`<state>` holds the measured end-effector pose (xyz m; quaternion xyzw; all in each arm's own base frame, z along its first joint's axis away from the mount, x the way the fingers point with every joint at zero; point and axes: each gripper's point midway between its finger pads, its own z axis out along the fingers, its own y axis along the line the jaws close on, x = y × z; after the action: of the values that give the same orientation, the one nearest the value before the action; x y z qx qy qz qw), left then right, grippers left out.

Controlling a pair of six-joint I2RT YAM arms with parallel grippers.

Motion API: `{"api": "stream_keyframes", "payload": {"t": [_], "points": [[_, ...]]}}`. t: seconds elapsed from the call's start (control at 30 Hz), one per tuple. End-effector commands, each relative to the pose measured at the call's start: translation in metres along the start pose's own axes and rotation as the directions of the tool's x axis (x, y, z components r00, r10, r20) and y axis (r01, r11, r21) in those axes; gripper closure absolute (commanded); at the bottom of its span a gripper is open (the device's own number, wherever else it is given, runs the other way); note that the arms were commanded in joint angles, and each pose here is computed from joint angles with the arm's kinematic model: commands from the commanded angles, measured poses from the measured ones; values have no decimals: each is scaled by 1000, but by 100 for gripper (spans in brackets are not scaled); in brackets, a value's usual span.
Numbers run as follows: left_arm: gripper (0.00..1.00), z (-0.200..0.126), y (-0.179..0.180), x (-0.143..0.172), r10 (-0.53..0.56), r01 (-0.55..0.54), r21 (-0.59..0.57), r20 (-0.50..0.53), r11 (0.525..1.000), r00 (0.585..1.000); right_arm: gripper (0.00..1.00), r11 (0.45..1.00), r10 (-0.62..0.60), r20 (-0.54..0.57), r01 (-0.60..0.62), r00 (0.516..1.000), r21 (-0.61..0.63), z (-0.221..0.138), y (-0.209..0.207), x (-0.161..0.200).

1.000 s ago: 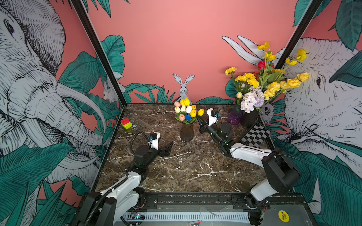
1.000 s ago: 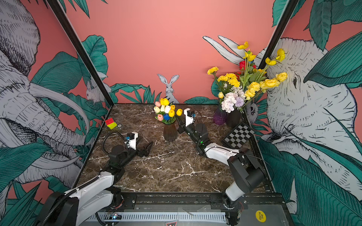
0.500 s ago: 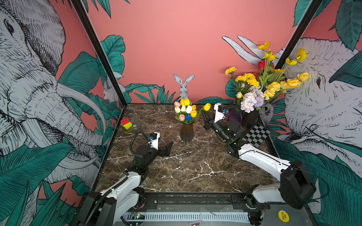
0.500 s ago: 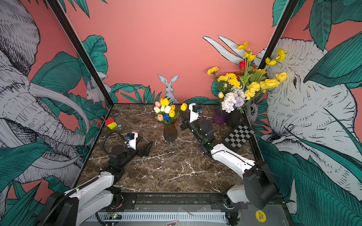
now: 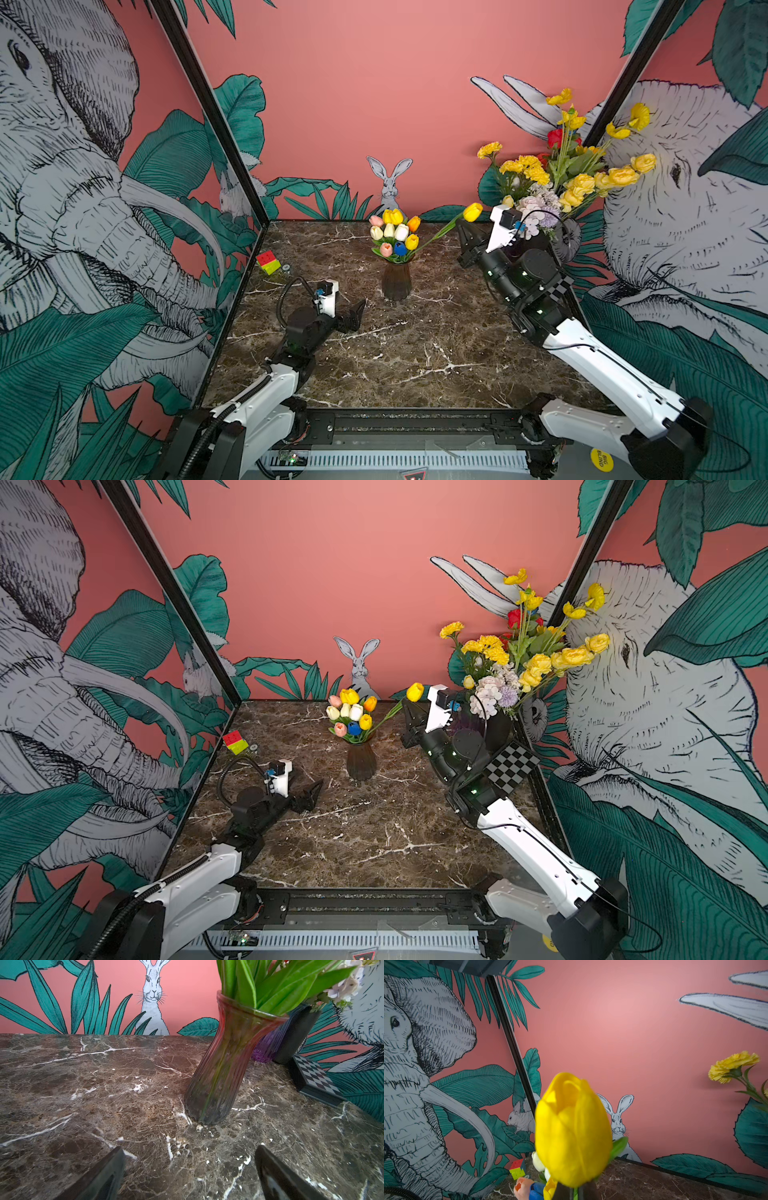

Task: Pick out yellow flowers from the vase
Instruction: Pick up the flower from the vase.

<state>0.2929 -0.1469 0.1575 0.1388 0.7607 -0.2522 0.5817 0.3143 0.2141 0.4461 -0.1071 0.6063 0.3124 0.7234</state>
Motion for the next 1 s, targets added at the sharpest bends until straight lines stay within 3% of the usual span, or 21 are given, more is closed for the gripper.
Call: {"api": "stream_keyframes", "payload": {"t": [0.0,0.3,0.4,0.53,0.7,0.8,0.97], "points": [[2,0,-2,-12,21,-21,-1,23,1000,1000,100,1000,-7,29,7,1000,22,-15,2,-29],[4,-1,3,-13,-2,0,-44,-31,999,1000,100,985,-30,-67,41,997,167,-71,-21,-33],[6,-1,-10,-18,29,-30,-22,-68,999,997,100,980,-24,-159,55,987,189,-85,-28,-9],[6,-6,-58,-28,171,-166,54,-91,985,981,100,968,30,-284,43,958,248,-99,-44,41],[6,-20,-129,-36,268,-252,258,-30,933,963,100,969,188,-387,-106,903,224,-101,-37,101],[5,-22,-157,-38,292,-264,357,-27,896,956,100,966,259,-431,-221,865,137,-93,-16,126],[8,-14,-192,-25,302,-225,501,-78,836,950,100,950,259,-463,-311,847,-37,-79,30,146]]}}
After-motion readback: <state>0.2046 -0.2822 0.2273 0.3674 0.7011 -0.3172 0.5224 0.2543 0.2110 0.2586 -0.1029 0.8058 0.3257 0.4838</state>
